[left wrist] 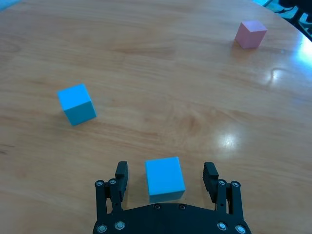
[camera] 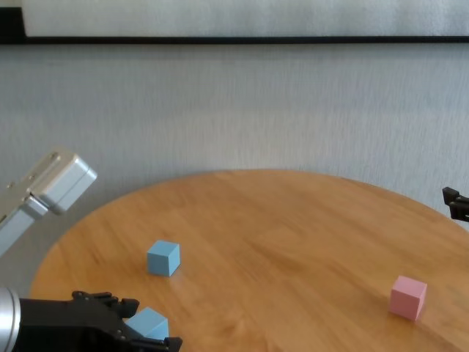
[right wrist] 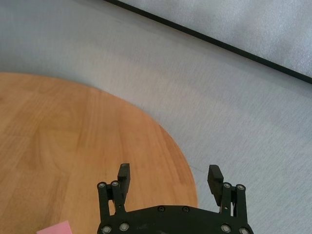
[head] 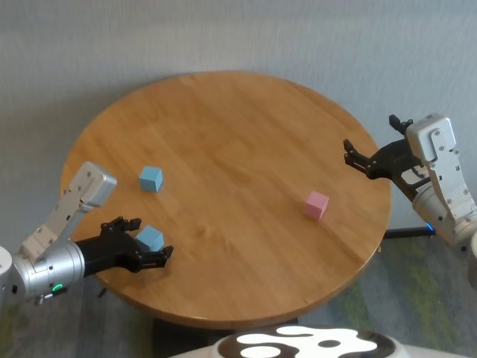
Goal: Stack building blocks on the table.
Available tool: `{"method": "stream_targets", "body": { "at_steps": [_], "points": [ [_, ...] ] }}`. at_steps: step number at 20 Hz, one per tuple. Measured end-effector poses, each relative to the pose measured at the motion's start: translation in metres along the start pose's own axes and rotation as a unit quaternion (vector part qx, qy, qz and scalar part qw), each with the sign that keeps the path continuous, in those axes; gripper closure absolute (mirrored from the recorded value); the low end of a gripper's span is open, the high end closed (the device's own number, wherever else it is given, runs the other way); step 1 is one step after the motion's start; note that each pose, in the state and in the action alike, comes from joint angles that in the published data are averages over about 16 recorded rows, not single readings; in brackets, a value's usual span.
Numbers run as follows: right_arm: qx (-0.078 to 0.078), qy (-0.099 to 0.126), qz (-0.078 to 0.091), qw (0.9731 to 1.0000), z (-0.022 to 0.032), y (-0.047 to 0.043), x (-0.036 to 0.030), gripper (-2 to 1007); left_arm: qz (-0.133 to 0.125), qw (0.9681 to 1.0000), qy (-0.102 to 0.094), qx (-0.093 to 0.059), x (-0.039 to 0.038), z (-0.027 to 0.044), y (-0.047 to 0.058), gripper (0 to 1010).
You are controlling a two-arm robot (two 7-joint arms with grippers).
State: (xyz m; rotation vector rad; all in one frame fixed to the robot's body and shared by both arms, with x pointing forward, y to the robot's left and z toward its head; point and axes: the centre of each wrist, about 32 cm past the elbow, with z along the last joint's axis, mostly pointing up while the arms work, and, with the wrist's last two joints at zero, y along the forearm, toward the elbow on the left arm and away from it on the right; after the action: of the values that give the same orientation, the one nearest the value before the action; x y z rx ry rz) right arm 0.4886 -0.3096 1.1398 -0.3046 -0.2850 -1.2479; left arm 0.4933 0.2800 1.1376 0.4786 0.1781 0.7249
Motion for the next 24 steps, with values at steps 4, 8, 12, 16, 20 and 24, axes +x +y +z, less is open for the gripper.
{"method": "stream_targets", "body": {
  "at_steps": [4, 8, 12, 16, 20, 24],
  "points": [
    [0.000, 0.000, 0.000, 1.0000, 0.0000, 0.0000, 0.0000, -1, -0.001, 1.0000, -0.004, 0.002, 0.0001, 0.0006, -0.0004, 10],
    [0.000, 0.000, 0.000, 1.0000, 0.0000, 0.0000, 0.0000, 0, 0.000, 1.0000, -0.006, 0.002, 0.0001, 0.0008, -0.0005, 19],
    [0.000, 0.000, 0.000, 1.0000, 0.0000, 0.0000, 0.0000, 0, 0.000, 1.0000, -0.006, 0.002, 0.0000, 0.0009, -0.0005, 50],
    [0.000, 0.000, 0.000, 1.0000, 0.0000, 0.0000, 0.0000, 0, 0.000, 1.0000, -0.006, 0.002, -0.0001, 0.0008, -0.0005, 110],
    [0.000, 0.000, 0.000, 1.0000, 0.0000, 0.0000, 0.0000, 0, 0.000, 1.0000, -0.005, 0.002, -0.0002, 0.0008, -0.0005, 202],
    [0.000, 0.000, 0.000, 1.0000, 0.0000, 0.0000, 0.0000, 0, 0.000, 1.0000, -0.005, 0.002, -0.0002, 0.0008, -0.0006, 321]
  ]
}}
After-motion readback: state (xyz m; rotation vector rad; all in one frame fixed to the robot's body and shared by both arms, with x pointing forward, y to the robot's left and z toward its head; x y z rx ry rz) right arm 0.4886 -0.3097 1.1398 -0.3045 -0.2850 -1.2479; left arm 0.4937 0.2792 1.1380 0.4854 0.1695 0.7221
